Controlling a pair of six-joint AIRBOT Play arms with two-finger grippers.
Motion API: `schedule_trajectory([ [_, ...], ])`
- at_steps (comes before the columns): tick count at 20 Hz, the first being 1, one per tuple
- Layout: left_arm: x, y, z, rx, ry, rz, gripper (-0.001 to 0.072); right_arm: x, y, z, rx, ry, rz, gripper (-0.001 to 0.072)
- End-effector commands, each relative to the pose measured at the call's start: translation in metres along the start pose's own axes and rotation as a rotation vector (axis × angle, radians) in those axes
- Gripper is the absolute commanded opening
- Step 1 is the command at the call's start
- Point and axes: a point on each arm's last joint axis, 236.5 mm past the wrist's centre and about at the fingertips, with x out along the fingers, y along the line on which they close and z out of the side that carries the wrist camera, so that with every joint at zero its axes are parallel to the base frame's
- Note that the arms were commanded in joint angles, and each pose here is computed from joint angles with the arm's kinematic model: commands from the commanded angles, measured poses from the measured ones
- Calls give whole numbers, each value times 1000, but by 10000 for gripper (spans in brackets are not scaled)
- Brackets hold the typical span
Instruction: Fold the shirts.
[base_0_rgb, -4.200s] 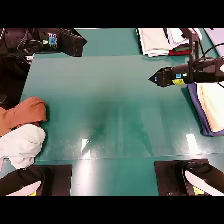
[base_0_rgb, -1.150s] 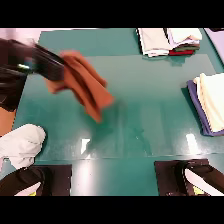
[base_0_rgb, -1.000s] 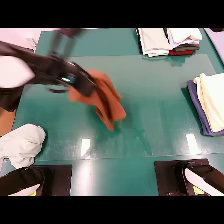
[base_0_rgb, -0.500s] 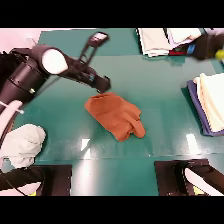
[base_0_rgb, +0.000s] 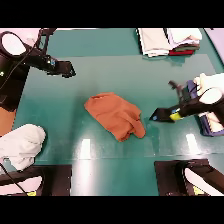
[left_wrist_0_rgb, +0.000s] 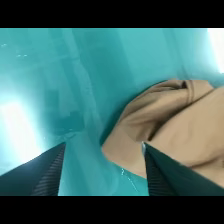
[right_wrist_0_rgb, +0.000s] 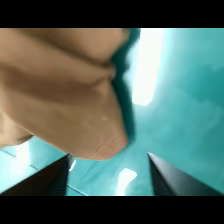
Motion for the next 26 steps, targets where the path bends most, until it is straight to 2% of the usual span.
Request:
schedule_trajectory([
  [1,-2,12,3,-24,-13,15,570,56,1,-30,65,98,65,627],
  [6,-1,12,2,-24,-10,15,570,95,10,-31,1,207,32,614],
  [7,-1,12,2,-21,-9,15,570,98,12,-28,-29,215,22,504],
  [8,-1,12,1,-21,-5,14,570,98,13,-24,-61,219,5,308],
  [9,-1,11,-1,-13,1,10,570,97,13,-21,-103,223,-18,52],
  [10,1,9,-3,-11,9,-2,571,93,14,-16,-138,219,-36,18],
  [14,33,-6,-42,-3,103,-107,571,55,25,14,-178,113,-57,18],
  [19,102,-13,-119,-89,292,-227,570,5,28,43,-157,-56,-42,18],
  [22,129,-8,-146,-112,377,-239,570,-4,27,39,-153,-59,-41,18],
  [26,143,-1,-139,-127,336,-217,570,-4,28,38,-154,-56,-39,18],
])
